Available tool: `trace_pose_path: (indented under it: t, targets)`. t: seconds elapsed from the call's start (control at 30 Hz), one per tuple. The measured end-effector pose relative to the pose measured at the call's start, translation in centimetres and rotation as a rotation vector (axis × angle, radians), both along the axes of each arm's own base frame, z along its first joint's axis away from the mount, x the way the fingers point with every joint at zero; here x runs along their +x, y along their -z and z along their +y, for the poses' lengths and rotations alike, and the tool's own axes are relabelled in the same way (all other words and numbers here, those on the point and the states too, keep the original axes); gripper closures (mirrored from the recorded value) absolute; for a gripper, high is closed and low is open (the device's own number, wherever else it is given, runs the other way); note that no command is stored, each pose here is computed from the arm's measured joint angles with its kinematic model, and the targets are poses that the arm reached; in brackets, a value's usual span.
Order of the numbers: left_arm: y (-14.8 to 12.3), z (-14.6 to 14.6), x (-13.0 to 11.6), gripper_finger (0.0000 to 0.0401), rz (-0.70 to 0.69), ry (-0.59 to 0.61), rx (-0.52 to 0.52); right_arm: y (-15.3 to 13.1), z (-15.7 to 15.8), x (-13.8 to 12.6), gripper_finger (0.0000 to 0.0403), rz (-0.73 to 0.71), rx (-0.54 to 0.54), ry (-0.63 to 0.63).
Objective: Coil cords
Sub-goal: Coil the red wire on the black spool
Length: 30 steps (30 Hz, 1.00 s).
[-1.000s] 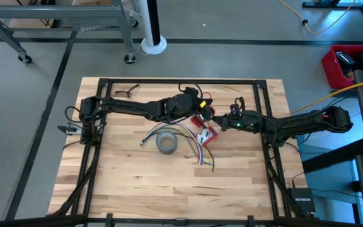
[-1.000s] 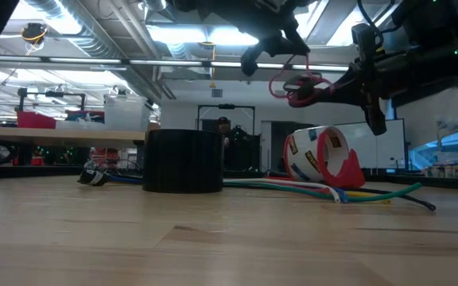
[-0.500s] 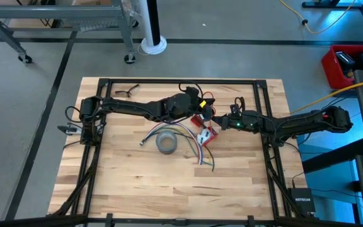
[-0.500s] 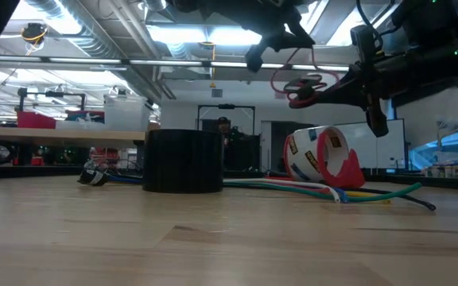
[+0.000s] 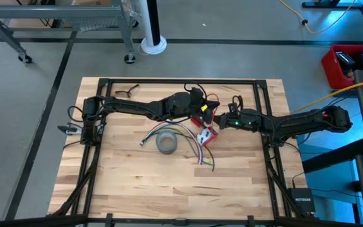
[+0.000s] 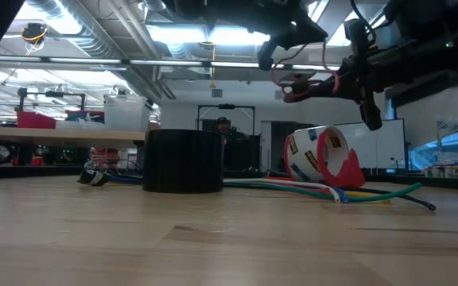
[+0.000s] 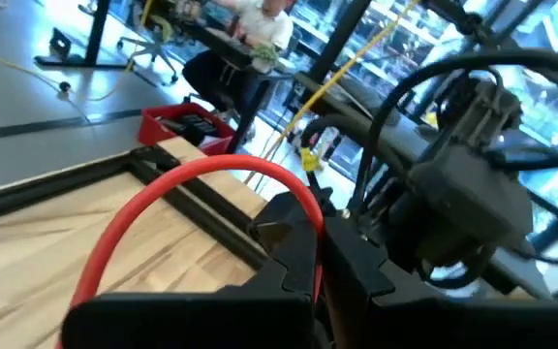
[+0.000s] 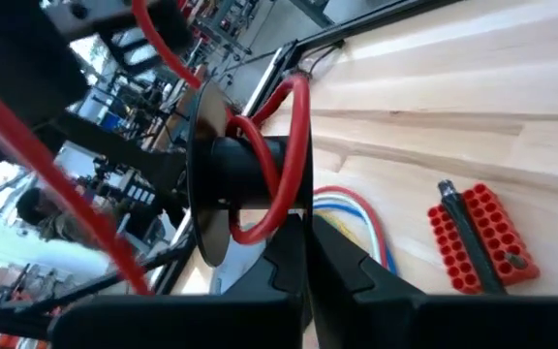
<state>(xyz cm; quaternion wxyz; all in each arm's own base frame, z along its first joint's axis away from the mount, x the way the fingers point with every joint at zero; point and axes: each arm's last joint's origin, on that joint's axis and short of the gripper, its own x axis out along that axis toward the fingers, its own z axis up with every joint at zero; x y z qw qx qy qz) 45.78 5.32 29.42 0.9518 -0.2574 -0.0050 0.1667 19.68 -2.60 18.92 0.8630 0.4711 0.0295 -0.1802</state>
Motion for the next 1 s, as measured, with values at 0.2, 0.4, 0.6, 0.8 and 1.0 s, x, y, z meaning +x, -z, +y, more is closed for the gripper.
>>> trace_pose_path:
  t: [0.2, 0.4, 0.6, 0.8, 1.0]
  targets:
    - [-0.5, 0.4, 0.1, 0.0400, -0.020, 0.094, 0.005, 0.8, 0.0, 0.3, 0.0400, 0.059, 0.000, -0.015]
    - [-1.6, 0.4, 0.2, 0.0400, -0.041, 0.172, 0.003, 1.4, 0.0, 0.5, 0.0400, 0.099, 0.006, -0.022]
    - [-2.1, 0.2, 0.3, 0.0400, -0.058, 0.238, 0.004, 1.4, 0.0, 0.5, 0.0400, 0.097, 0.005, -0.022]
    - [-2.1, -0.1, 0.3, 0.0400, -0.058, 0.312, 0.000, 1.4, 0.0, 0.5, 0.0400, 0.100, 0.005, -0.022]
    - [-2.1, -0.7, 0.4, 0.0400, -0.059, 0.414, -0.008, 1.4, -0.1, 0.5, 0.0400, 0.079, 0.042, 0.006]
